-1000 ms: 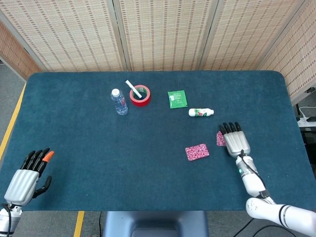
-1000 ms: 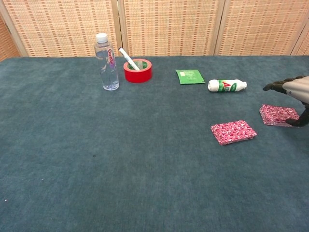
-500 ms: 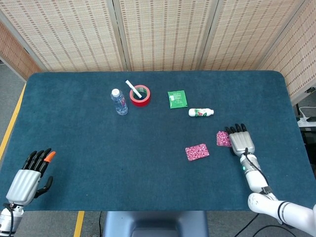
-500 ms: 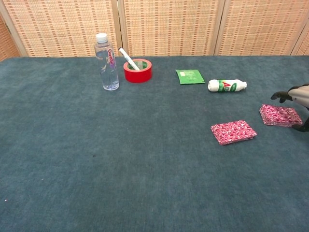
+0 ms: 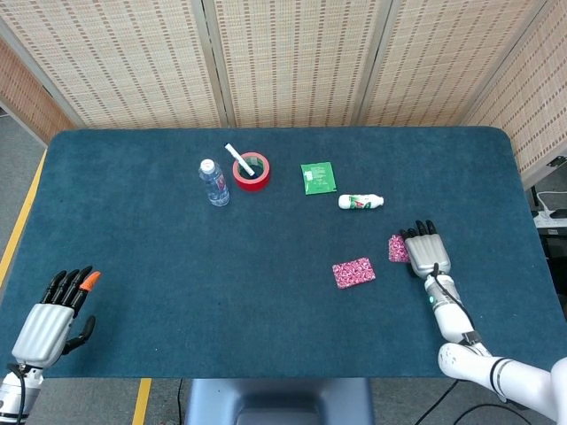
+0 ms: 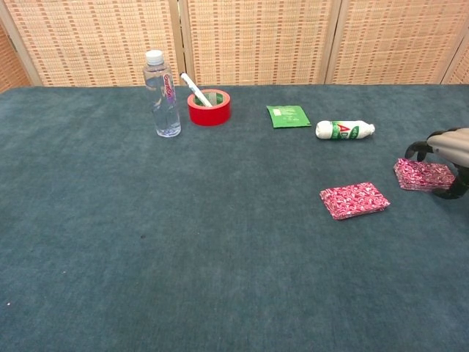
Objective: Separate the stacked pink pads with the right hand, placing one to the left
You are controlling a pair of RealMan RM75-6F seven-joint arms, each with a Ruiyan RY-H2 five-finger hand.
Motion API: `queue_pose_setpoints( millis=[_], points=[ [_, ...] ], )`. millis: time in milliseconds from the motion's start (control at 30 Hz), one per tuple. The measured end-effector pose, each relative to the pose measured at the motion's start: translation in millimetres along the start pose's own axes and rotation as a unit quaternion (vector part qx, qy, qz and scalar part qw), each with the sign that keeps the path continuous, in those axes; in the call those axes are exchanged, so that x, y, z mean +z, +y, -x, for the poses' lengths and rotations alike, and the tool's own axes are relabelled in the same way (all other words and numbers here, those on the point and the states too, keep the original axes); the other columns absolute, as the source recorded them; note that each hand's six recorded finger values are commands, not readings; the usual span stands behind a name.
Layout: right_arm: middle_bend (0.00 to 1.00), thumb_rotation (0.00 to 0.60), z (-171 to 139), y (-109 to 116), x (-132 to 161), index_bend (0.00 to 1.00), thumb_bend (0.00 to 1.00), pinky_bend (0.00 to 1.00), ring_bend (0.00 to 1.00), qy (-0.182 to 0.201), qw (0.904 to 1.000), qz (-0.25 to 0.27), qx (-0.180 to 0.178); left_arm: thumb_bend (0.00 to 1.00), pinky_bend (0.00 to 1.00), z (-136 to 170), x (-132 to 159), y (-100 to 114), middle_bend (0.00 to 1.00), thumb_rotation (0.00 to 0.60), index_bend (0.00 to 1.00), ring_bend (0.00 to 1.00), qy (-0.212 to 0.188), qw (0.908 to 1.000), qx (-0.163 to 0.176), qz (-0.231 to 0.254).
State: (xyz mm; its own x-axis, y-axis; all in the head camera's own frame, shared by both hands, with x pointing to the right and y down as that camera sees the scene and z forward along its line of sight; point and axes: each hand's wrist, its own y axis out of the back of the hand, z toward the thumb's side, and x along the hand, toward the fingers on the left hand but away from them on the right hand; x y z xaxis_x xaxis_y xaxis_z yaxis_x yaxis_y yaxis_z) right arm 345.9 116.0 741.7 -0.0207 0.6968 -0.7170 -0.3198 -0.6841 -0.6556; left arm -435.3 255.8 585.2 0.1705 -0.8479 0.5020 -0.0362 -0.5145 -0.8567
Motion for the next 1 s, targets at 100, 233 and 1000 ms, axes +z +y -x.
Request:
queue_pose_setpoints(
  millis=[100, 233, 1000],
  points=[
    [0.20, 0.600, 0.9, -1.0, 0.0, 0.19, 0.29, 0.00, 0.04, -0.002, 1.0000, 0.000, 0.002, 0.49, 0.03, 0.9, 0.2, 0.1, 0.00, 0.600, 0.00, 0.00, -0.001, 1.0000, 0.000, 0.000],
    [0.22, 0.600, 1.8, 0.0, 1.7, 0.22, 0.30, 0.00, 0.06, -0.002, 1.0000, 0.001, 0.001, 0.49, 0.03, 0.1, 0.0, 0.1, 0.00, 0.600, 0.00, 0.00, 0.000, 1.0000, -0.001, 0.001],
    [0.30, 0.600, 4.9, 0.0, 6.7, 0.31, 0.29, 0.00, 0.14, -0.010, 0.9999, 0.006, -0.010, 0.49, 0.03, -1.1, 0.1, 0.1, 0.00, 0.600, 0.00, 0.00, 0.003, 1.0000, -0.002, -0.004]
  ],
)
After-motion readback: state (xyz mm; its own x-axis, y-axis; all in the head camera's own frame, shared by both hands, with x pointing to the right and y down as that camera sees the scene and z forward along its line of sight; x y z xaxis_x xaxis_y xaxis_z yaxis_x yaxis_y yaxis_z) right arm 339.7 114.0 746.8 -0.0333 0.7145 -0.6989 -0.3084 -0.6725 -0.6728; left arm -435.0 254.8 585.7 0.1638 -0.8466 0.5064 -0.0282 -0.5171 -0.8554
